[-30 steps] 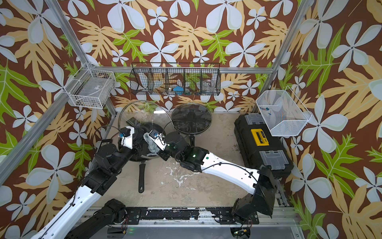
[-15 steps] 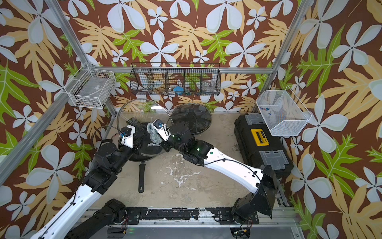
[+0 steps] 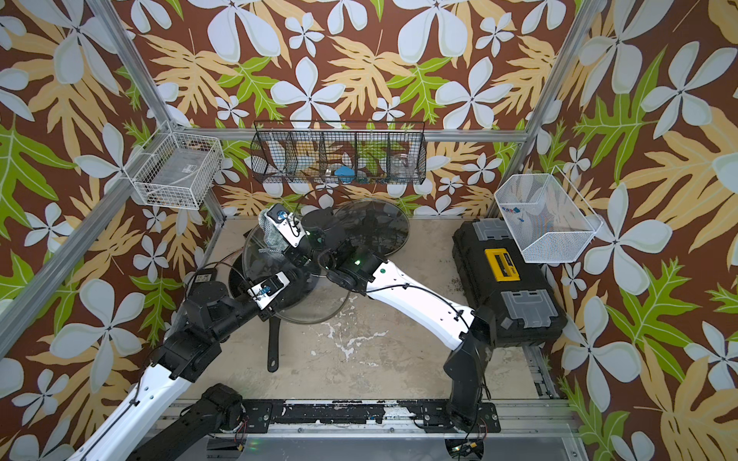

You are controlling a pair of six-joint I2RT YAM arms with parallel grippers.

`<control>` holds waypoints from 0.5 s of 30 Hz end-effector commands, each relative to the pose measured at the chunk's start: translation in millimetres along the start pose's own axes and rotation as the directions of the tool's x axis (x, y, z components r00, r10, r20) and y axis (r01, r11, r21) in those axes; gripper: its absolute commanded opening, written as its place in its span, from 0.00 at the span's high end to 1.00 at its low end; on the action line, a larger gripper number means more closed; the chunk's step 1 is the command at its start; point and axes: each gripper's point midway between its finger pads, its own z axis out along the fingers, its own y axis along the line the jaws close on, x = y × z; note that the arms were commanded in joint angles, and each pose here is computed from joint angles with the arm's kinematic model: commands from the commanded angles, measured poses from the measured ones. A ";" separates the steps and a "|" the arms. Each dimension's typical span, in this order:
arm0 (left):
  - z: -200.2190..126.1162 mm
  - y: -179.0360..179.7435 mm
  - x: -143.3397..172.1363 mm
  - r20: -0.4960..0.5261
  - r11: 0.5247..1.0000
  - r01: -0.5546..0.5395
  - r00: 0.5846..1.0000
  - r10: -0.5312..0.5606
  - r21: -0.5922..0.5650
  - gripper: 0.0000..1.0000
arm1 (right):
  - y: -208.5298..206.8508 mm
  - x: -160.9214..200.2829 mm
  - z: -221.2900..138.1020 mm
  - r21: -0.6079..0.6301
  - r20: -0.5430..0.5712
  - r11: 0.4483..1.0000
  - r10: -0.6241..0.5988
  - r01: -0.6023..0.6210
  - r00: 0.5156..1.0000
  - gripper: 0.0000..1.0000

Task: Wipe the pot lid with a cloth
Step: Wipe the pot lid.

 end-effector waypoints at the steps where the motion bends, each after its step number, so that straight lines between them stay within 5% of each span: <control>1: -8.2 18.1 -41.0 0.141 0.981 -0.177 0.972 0.186 -0.077 1.00 | 13.9 13.5 10.1 -0.022 -0.073 0.998 -0.055 0.054 0.996 1.00; 6: -7.9 17.2 -34.0 0.123 0.981 -0.175 0.975 0.185 -0.087 1.00 | 7.8 8.1 6.5 0.013 -0.063 0.998 -0.060 0.061 0.996 1.00; 15: -8.3 45.0 -28.5 0.145 0.965 0.165 0.980 -0.137 -0.205 1.00 | -55.1 25.9 -47.5 0.190 -0.025 0.981 0.047 -0.042 0.999 1.00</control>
